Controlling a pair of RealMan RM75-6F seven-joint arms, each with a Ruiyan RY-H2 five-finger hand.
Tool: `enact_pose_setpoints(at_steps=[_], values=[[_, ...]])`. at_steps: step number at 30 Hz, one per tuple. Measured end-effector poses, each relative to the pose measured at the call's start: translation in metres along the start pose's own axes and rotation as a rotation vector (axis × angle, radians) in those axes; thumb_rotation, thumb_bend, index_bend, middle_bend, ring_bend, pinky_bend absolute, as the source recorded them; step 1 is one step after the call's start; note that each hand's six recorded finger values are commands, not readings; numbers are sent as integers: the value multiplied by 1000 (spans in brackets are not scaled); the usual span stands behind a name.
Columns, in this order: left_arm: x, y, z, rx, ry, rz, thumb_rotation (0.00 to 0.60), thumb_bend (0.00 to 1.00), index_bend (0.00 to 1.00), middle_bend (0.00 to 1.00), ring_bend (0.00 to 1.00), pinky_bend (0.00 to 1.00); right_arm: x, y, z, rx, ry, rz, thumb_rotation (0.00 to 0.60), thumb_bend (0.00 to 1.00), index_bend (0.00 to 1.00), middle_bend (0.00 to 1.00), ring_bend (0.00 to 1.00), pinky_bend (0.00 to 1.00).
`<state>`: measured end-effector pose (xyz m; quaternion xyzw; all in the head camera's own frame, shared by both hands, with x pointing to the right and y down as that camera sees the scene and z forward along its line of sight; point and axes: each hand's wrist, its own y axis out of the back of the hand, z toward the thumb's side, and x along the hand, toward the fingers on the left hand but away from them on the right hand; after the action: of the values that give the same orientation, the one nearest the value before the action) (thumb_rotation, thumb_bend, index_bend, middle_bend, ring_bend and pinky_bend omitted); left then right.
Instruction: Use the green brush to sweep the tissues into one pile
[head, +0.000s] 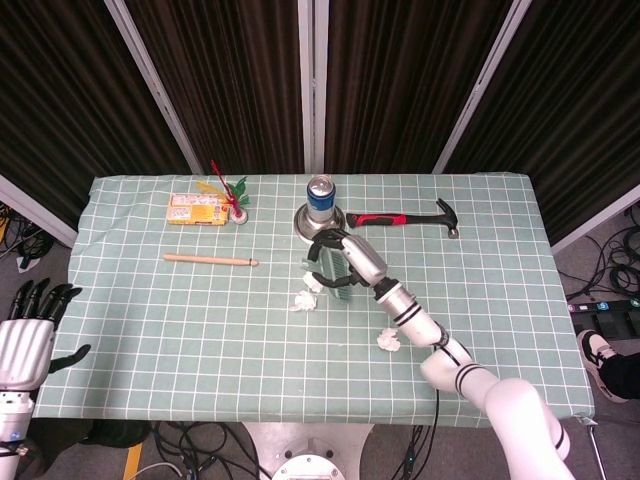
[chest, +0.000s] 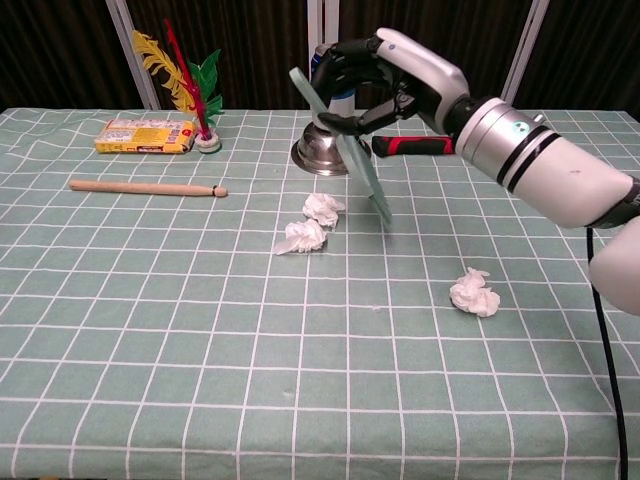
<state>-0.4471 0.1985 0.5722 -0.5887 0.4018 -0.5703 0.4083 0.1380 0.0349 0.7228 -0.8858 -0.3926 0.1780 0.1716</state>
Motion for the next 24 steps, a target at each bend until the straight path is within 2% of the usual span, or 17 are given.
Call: enact_pose_setpoints(at_steps=[8,13,19,24], values=[[3,0,3,-2,-18,1,600,0,185,168,63,60,44,33,2,8,-39,-35,600,427,621,608,262,235],[4,-3,3,-4,-20,-5,600,0,185,168,63,60,91,46,3,10,-124,-64,600,427,620,608,261,224],[5,-4,3,-8,-31,-7,600,0,185,168,63,61,156,48,-8,25,-275,-121,600,427,621,608,261,190],[6,-6,4,-14,-36,-10,600,0,185,168,63,60,171,36,-8,42,-314,-146,600,429,620,608,261,145]])
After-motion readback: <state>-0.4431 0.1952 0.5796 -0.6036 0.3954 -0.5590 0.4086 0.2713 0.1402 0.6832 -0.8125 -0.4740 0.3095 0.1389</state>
